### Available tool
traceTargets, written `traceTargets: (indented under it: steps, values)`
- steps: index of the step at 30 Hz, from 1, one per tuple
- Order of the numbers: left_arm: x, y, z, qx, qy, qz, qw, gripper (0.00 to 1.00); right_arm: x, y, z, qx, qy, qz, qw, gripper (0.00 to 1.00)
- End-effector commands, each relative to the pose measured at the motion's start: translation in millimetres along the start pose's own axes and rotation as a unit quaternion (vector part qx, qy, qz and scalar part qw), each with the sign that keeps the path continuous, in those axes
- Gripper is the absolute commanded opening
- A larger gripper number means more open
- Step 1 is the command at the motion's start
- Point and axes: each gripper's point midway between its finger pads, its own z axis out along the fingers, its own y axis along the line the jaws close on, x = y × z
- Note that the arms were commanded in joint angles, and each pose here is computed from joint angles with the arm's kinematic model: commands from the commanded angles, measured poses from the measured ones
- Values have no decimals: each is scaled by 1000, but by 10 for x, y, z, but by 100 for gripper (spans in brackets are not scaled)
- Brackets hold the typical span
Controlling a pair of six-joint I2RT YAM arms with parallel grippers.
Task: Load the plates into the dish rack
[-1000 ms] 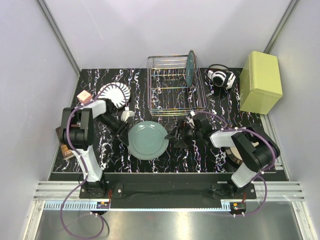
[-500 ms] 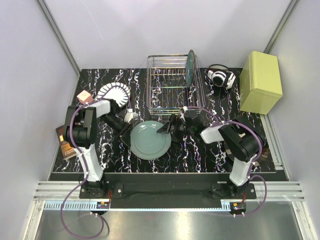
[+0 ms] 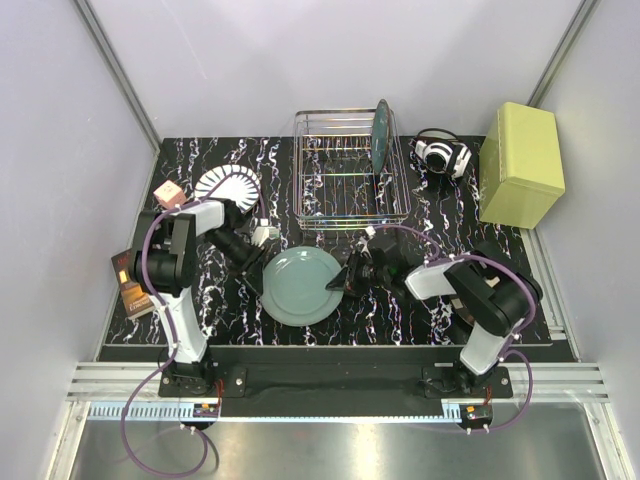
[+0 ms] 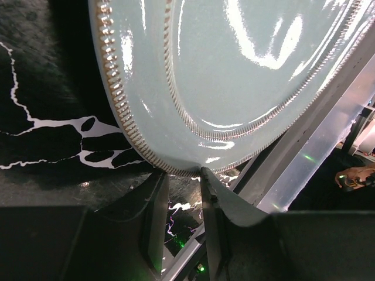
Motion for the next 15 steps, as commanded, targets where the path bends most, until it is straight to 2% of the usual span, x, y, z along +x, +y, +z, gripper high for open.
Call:
traceTargets:
  steps: [1,3,6,7,9,10,12,13,15]
  values:
    - [-150,-107,29,21,-18,15,999,31,-212,444,-90,-45,-47,-58,996,18]
    - [-146,-119,28,20,-17,17,1000,31,-272,520,-101,-50,-55,-72,995,0]
    - [-158,-142,3,16,-21,19,999,31,-282,710,-120,-74,-39,-96,992,0]
    - [-168,-170,-43,10,-28,23,999,34,-279,874,-173,-92,-24,-110,989,0]
    - [-174,-207,-133,4,-44,23,999,36,-161,820,-247,-65,22,-131,989,0]
    - [-178,-264,-235,-6,-62,33,997,42,-185,1026,-349,-82,31,-155,984,0]
    - [-182,-253,-422,-23,-94,30,995,51,-162,999,-499,-68,53,-184,979,0]
    - [-209,-311,-586,-38,-120,44,991,54,-192,1177,-649,-79,50,-208,974,0]
    - [-163,-340,-795,-54,-138,41,988,58,-180,1260,-837,-76,56,-258,961,0]
